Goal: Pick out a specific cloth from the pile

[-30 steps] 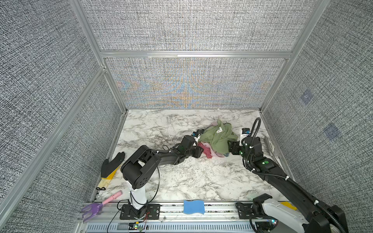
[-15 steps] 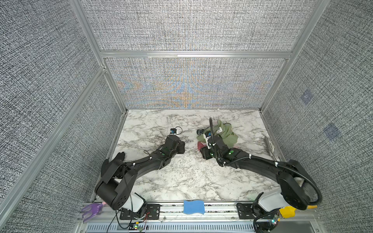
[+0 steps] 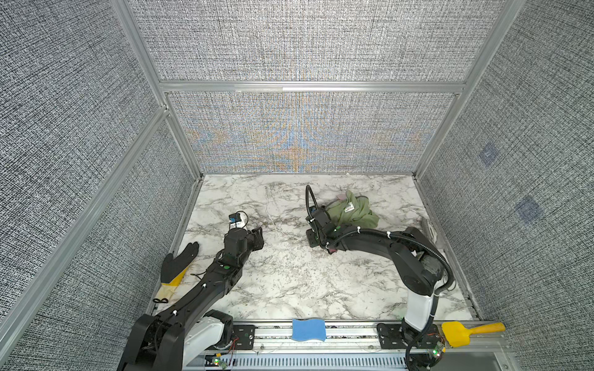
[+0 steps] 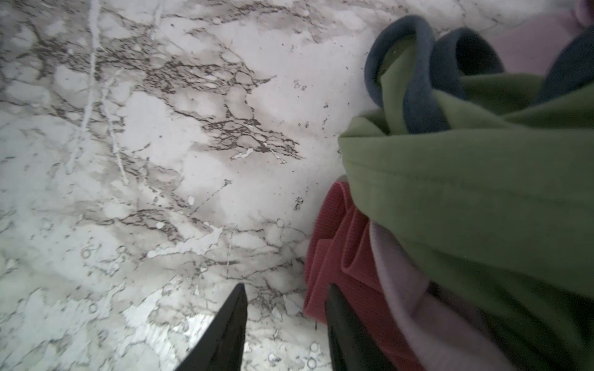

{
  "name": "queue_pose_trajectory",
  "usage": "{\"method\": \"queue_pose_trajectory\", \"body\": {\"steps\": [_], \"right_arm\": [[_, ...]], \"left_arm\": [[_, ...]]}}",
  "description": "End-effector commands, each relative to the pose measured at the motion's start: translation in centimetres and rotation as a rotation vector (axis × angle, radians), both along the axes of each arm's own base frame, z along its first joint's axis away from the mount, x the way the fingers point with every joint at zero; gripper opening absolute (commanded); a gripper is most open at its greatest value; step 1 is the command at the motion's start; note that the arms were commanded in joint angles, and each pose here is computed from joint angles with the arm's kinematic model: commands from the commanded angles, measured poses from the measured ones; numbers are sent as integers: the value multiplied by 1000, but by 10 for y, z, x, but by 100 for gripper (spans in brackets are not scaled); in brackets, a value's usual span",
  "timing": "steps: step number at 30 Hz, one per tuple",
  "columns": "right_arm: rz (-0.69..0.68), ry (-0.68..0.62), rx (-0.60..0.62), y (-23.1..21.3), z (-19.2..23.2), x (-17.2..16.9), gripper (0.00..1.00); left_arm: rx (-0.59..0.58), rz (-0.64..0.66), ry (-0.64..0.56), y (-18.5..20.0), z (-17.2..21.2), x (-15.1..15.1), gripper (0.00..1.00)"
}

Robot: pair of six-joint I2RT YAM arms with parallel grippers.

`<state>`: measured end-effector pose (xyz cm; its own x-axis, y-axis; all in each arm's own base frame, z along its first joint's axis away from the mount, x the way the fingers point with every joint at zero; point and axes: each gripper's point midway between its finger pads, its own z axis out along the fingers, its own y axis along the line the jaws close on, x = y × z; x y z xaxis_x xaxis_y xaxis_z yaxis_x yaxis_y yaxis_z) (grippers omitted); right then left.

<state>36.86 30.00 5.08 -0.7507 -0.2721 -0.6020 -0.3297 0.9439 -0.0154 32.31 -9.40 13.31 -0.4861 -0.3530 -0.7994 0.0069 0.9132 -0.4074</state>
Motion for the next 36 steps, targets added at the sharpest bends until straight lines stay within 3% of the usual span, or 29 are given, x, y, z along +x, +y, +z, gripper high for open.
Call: {"method": "queue_pose_trajectory", "body": {"steps": [1, 14, 18, 24, 36], "right_arm": [[-61, -2, -69, -13, -5, 3, 40], [-107, 33, -176, -23, -32, 7, 28], [-140, 25, -196, -30, -33, 9, 0], [-190, -25, -159, -49, -10, 20, 0], [-309, -107, -109, -130, 42, 58, 0]], "left_arm": [[-7, -21, -23, 1, 3, -1, 53], [-27, -21, -28, 10, 3, -3, 53], [-33, -18, -31, 10, 4, -3, 53], [-41, -12, -27, 12, 3, -4, 53], [-45, 12, -25, 15, 5, -4, 53]]}}
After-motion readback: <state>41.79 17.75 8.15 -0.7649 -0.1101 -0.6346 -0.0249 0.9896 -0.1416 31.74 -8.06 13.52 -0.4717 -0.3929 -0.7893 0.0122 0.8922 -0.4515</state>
